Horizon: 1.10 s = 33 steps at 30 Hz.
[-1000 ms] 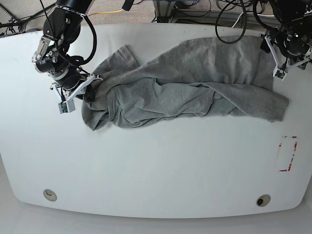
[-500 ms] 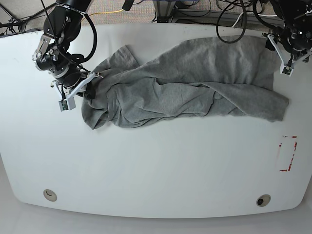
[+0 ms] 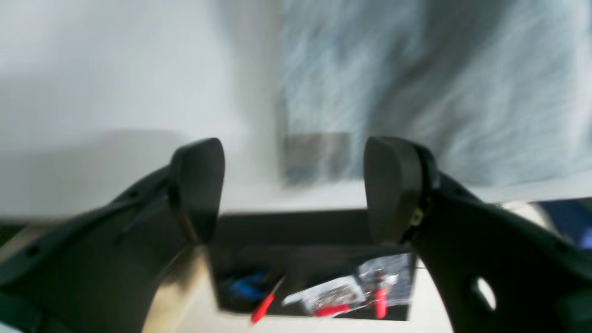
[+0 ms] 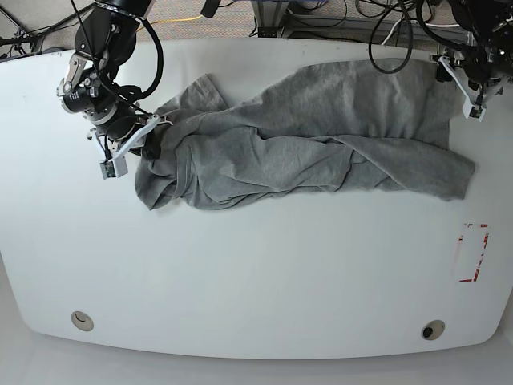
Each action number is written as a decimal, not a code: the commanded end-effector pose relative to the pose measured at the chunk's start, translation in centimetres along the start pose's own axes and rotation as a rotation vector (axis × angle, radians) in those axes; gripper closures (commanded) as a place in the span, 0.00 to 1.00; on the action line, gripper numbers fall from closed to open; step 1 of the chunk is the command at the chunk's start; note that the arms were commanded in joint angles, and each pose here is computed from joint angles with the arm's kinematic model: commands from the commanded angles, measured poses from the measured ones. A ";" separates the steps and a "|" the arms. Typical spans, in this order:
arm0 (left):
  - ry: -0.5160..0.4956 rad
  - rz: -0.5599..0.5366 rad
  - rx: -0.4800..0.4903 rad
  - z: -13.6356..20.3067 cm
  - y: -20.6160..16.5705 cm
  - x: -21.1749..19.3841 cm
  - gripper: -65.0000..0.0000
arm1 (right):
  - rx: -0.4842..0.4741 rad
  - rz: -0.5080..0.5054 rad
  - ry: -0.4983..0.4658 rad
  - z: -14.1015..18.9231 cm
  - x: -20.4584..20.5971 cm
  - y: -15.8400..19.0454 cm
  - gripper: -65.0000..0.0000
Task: Fold the T-shirt properly
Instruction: 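Lift the shirt with both grippers and shake it out in the air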
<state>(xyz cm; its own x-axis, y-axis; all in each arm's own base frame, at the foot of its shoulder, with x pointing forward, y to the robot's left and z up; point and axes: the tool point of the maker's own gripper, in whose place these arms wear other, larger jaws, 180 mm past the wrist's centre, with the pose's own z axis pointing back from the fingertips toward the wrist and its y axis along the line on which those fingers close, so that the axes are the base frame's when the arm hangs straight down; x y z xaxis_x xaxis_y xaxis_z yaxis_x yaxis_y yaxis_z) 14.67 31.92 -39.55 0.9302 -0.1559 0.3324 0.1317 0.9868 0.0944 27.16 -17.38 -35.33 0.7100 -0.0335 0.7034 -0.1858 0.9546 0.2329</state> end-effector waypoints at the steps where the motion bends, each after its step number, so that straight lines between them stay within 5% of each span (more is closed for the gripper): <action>1: -0.032 -0.006 -0.021 0.3 0.7 0.8 0.34 | 0.009 0.016 -0.050 0.4 1.4 0.2 1.00; 14: 0.012 0.006 -0.126 -1.7 -1.4 -0.4 0.35 | 0.007 0.017 -0.050 0.4 1.4 0.1 1.00; 16: 0.015 0.007 -0.130 -1.8 -1.6 -0.5 0.41 | 0.008 0.015 -0.051 0.4 1.3 0.1 1.00; 21: 0.012 0.007 -0.129 -1.9 -1.6 -0.3 0.98 | 0.008 0.015 -0.051 0.4 1.3 0.1 1.00; 33: -0.106 -0.081 -0.052 1.1 -1.2 3.5 1.00 | 0.043 -0.029 -0.044 1.2 -0.2 0.7 1.00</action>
<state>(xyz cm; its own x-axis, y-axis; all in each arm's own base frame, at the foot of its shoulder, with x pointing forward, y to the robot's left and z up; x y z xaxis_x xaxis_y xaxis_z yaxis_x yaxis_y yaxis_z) 16.07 29.80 -39.40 0.9061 -0.2004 0.3726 0.2051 0.9784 0.0275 25.50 -17.01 -36.00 0.7273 -0.0600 0.6837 -0.1797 0.9448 0.2741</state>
